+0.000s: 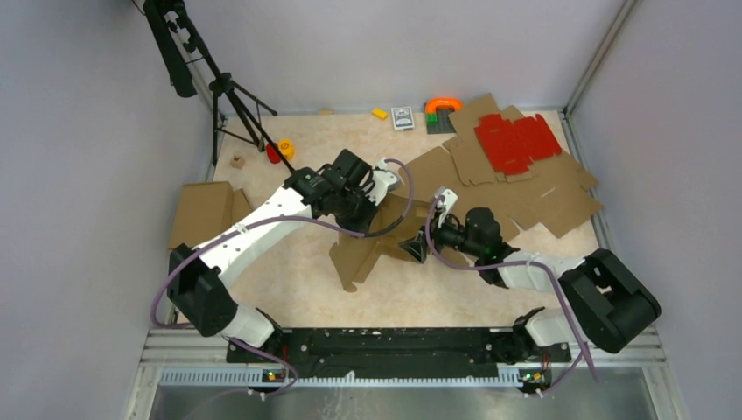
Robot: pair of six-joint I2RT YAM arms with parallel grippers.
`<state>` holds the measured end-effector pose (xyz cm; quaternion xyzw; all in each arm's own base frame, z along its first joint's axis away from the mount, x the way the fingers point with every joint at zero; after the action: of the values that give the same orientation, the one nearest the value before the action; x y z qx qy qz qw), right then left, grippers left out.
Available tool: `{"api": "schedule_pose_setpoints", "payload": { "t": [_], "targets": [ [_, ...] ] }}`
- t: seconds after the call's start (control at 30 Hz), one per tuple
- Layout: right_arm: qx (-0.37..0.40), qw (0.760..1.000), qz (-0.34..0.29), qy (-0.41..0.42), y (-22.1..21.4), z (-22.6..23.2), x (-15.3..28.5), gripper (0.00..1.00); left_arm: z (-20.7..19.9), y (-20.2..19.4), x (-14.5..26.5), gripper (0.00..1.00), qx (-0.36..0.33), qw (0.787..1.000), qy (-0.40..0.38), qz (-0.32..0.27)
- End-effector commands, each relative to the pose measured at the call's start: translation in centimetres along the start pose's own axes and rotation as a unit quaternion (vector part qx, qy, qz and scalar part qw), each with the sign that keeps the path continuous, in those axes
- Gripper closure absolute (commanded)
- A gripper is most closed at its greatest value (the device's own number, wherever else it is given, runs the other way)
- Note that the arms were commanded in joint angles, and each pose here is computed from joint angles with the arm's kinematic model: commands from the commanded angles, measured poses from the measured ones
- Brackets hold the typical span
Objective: Fold the paper box
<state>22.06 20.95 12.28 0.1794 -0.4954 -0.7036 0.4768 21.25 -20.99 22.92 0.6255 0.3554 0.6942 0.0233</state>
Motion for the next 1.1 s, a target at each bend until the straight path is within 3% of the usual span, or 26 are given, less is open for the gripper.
{"api": "schedule_pose_setpoints", "payload": {
  "t": [0.0, 0.23, 0.47, 0.73, 0.87, 1.07],
  "targets": [
    [-0.019, 1.0, -0.018, -0.012, 1.1, -0.3, -0.8, 0.17, -1.2, 1.2, 0.4, 0.92, 0.014, 0.998, -0.045, -0.035],
    [-0.017, 0.999, -0.025, -0.019, 1.3, -0.4, -0.8, 0.27, -1.4, 0.5, 1.3, 0.6, 0.022, 0.998, -0.03, -0.052],
    [-0.021, 0.999, -0.015, -0.031, 0.9, -0.7, -0.7, 0.3, -1.8, -0.7, 2.1, 0.41, 0.045, 0.994, -0.016, -0.095],
    [-0.023, 0.999, -0.021, -0.031, 1.3, -0.5, -0.6, 0.37, -2.3, -0.4, 4.6, 0.21, 0.054, 0.98, -0.002, -0.189],
    [-0.029, 0.999, -0.025, -0.028, 1.5, -0.4, -0.7, 0.37, -2.5, -0.4, 4.9, 0.19, 0.059, 0.977, -0.01, -0.203],
    [-0.083, 0.994, -0.044, -0.061, 1.8, -0.6, -0.9, 0.37, -2.6, -0.5, 3.1, 0.26, 0.104, 0.977, -0.029, -0.184]
  ]
}}
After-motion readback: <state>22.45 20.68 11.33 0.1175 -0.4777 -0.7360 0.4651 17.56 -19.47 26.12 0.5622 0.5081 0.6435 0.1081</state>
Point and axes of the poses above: each gripper's point midway between its finger pads, its own x axis back along the fingers, its own z axis along the line the jaws close on, y = z × x, the point moved 7 cm from there along x, back along the fingers, and after that the axes turned 13 degrees about -x, right-handed, at the moved point
